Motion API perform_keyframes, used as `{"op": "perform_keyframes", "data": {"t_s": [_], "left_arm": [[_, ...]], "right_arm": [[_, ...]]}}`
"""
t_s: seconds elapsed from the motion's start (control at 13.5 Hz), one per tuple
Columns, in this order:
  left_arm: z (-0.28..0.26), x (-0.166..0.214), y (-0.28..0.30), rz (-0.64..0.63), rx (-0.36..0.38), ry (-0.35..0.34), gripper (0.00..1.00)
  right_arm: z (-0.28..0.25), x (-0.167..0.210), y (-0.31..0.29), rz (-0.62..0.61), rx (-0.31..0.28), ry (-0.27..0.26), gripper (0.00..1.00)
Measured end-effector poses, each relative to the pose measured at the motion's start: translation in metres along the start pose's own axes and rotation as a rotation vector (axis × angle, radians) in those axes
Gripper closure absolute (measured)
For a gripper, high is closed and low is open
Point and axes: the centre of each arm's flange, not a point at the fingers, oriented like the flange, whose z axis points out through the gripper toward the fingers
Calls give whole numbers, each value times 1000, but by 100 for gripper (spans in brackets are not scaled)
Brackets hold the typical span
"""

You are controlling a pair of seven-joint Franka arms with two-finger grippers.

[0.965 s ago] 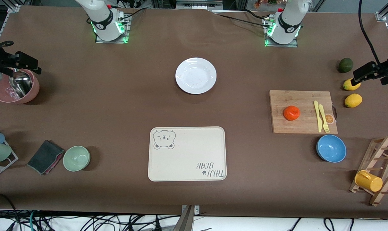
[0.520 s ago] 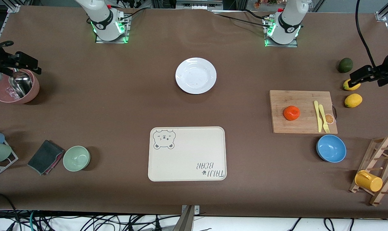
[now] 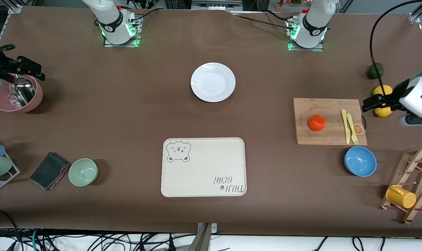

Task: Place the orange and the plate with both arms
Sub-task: 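Reach the left gripper down to the orange on the cutting board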

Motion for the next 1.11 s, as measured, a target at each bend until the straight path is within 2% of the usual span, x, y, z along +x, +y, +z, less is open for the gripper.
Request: {"op": "perform_keyframes", "data": {"t_s": [0.3, 0.52, 1.11], "left_arm": [[65, 8, 10, 16, 0, -35, 0], [121, 13, 17, 27, 0, 4, 0], [261, -25, 37, 10, -42, -13, 0]], "right_arm": [[0, 0, 0, 0, 0, 0, 0], [1, 0, 0, 0, 0, -1, 0], [2, 1, 0, 0, 0, -3, 0]]}}
